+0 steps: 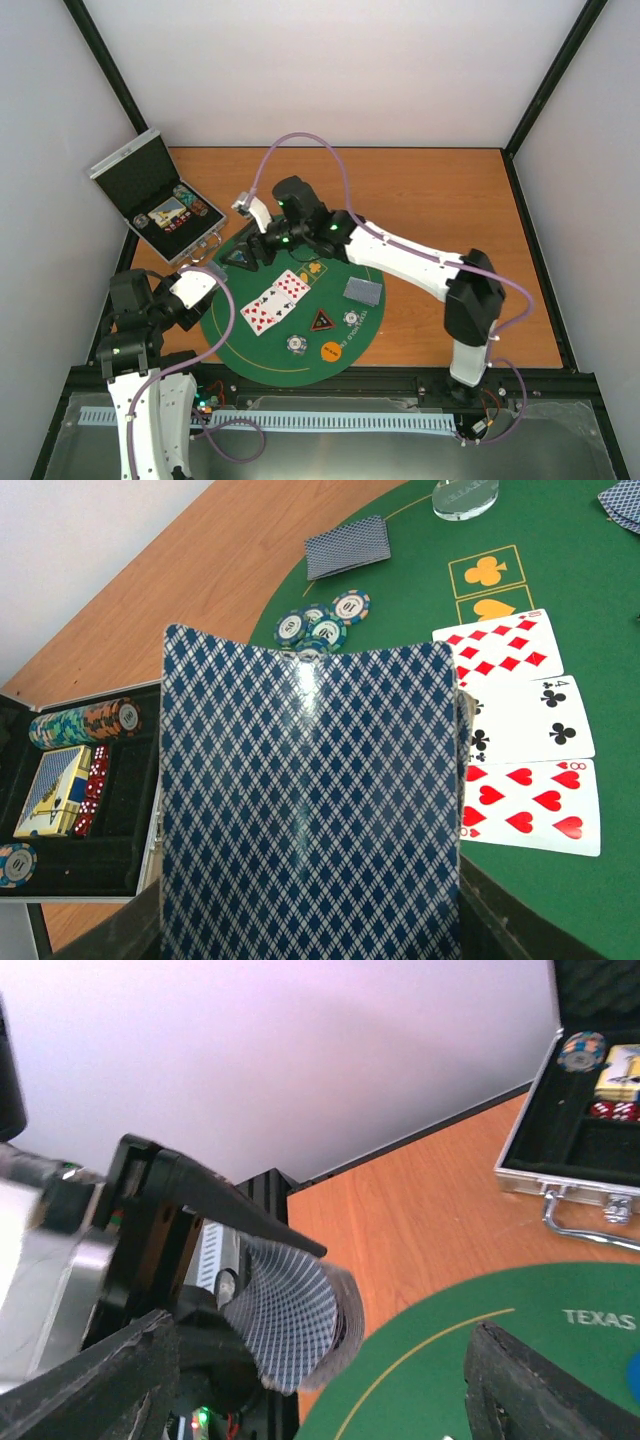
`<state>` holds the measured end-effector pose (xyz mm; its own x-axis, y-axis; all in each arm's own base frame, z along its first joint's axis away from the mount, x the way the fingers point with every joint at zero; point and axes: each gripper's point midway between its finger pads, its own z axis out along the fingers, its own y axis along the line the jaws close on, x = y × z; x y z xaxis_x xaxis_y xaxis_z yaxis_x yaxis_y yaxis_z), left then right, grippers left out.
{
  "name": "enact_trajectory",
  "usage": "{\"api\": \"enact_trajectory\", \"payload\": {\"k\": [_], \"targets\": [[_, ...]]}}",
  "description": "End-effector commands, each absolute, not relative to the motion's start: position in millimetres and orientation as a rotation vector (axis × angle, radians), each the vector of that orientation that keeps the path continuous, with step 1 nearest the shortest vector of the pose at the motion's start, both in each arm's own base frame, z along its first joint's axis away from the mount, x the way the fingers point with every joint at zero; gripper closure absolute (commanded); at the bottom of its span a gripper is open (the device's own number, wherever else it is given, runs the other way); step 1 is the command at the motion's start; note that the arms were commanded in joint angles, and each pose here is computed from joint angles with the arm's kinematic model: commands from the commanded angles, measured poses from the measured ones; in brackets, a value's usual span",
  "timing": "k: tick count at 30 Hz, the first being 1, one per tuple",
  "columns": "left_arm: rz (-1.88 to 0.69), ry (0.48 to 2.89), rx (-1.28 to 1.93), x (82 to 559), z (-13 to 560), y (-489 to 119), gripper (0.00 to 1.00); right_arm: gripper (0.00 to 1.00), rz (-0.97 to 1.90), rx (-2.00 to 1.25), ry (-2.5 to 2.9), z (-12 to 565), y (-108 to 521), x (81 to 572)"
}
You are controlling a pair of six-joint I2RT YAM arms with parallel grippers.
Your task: Distribute texas hold em gaming equipment
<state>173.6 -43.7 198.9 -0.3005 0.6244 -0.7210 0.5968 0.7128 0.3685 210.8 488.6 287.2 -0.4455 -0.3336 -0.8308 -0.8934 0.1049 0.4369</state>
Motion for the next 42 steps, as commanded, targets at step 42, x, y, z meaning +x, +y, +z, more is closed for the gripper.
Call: {"api": "enact_trajectory", "payload": {"k": [42], "targets": [[0.035, 1.948, 0.963, 175, 207, -48, 0.49, 0.4, 1.288, -1.357, 1.904, 246, 528, 215]]}}
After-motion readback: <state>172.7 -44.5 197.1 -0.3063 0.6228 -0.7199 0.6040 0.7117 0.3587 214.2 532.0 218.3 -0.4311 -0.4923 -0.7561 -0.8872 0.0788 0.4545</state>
